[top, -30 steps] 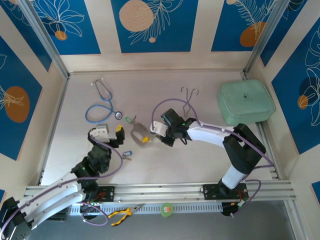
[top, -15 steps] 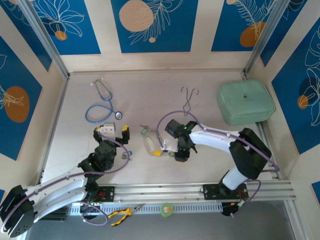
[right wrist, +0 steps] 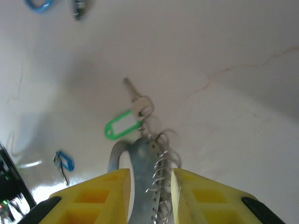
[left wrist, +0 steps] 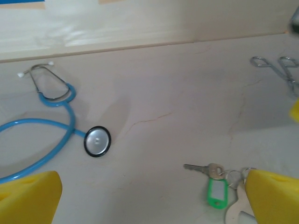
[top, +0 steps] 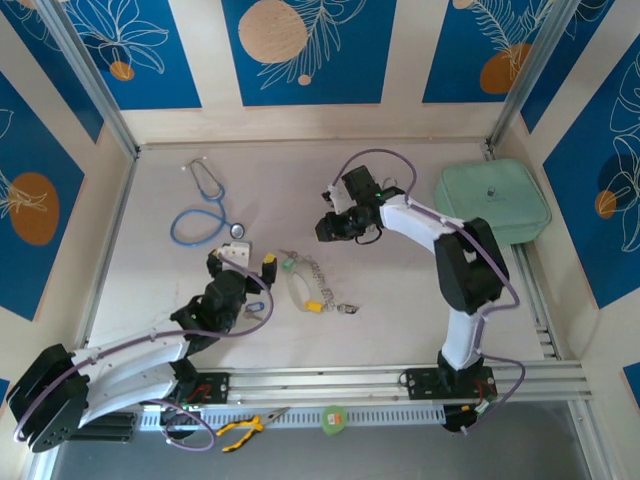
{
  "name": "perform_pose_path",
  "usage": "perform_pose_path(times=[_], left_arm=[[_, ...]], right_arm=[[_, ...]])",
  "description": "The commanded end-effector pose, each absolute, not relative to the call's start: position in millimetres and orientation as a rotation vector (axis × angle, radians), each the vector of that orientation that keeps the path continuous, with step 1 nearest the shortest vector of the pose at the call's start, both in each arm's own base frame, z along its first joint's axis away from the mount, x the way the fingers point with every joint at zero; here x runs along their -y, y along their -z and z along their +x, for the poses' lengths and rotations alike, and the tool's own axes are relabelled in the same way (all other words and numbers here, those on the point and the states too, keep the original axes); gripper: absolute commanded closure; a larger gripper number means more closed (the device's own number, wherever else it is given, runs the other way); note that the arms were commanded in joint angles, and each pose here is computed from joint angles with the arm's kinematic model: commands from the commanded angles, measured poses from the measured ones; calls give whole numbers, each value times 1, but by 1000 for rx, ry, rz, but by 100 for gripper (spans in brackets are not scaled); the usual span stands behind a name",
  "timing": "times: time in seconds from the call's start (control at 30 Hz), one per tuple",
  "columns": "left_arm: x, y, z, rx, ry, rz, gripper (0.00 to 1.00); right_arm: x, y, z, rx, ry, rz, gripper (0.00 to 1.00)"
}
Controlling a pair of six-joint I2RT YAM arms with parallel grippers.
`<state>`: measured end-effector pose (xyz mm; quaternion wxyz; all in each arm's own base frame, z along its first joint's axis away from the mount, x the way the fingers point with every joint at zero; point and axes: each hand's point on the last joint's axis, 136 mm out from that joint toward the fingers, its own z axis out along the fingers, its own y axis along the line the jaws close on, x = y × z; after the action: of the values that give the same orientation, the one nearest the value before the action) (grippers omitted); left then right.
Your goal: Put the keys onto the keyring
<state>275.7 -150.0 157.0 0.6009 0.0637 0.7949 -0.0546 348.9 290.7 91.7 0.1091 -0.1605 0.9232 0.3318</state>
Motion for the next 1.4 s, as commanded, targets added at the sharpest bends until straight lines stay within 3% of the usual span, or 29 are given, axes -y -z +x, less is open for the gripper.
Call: perform_pose_path(times=[0.0, 0.33, 1.37], left_arm=[[159, -167, 279, -1843, 212, 115, 0], [158, -165, 279, -1855, 219, 90, 0], [151, -169, 277, -1844, 199, 76, 1]], right_arm=[[-303, -86, 342, -2839, -1141, -282, 70], [-325, -45, 342, -2952, -1162, -346, 68], [-331, -22, 330, -3060, -1107, -419, 86]])
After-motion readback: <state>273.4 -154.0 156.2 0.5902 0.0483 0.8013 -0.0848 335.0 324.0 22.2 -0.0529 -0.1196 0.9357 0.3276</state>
